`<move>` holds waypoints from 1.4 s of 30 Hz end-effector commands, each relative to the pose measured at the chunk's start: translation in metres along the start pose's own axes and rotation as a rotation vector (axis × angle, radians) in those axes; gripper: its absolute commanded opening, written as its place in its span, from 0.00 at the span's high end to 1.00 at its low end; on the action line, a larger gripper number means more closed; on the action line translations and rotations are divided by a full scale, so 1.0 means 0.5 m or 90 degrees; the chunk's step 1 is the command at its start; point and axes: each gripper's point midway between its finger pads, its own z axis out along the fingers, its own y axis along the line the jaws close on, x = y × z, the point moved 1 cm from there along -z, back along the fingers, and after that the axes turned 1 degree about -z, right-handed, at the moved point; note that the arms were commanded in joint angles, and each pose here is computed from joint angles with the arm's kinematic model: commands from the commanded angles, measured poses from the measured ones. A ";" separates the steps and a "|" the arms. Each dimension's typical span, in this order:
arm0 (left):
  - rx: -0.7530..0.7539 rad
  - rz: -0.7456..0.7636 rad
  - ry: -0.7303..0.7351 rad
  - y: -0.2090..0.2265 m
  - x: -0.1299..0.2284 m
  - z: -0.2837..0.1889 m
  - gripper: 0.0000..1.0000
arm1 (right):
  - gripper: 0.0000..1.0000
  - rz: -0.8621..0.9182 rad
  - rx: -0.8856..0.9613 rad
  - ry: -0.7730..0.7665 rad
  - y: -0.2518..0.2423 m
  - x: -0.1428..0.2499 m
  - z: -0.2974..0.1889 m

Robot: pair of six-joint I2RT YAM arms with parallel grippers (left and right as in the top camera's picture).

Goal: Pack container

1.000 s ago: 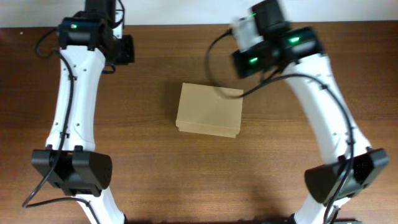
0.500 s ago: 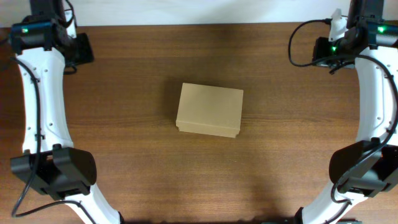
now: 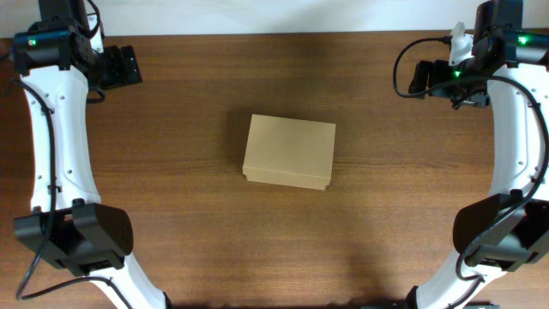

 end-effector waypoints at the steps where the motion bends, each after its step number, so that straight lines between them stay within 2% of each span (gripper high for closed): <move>1: 0.001 0.004 -0.015 0.000 -0.009 -0.017 0.00 | 0.01 0.000 0.000 -0.006 0.004 -0.005 -0.005; 18: 0.001 0.004 -0.015 0.000 -0.009 -0.017 0.00 | 0.01 -0.003 0.001 -0.009 0.009 -0.001 -0.016; 25: 0.001 0.004 -0.015 0.000 -0.009 -0.017 0.00 | 0.01 -0.070 -0.051 -0.222 0.092 -0.079 -0.118; 29: 0.001 0.004 -0.015 0.000 -0.009 -0.017 0.00 | 0.01 -0.118 -0.074 -0.345 0.148 -0.074 -0.179; 35: 0.001 0.004 -0.015 0.000 -0.009 -0.017 0.00 | 0.01 -0.176 -0.109 -0.492 0.206 0.033 -0.247; 42: 0.001 0.004 -0.015 0.000 -0.009 -0.017 0.00 | 0.01 -0.175 -0.089 -0.566 0.171 0.216 -0.266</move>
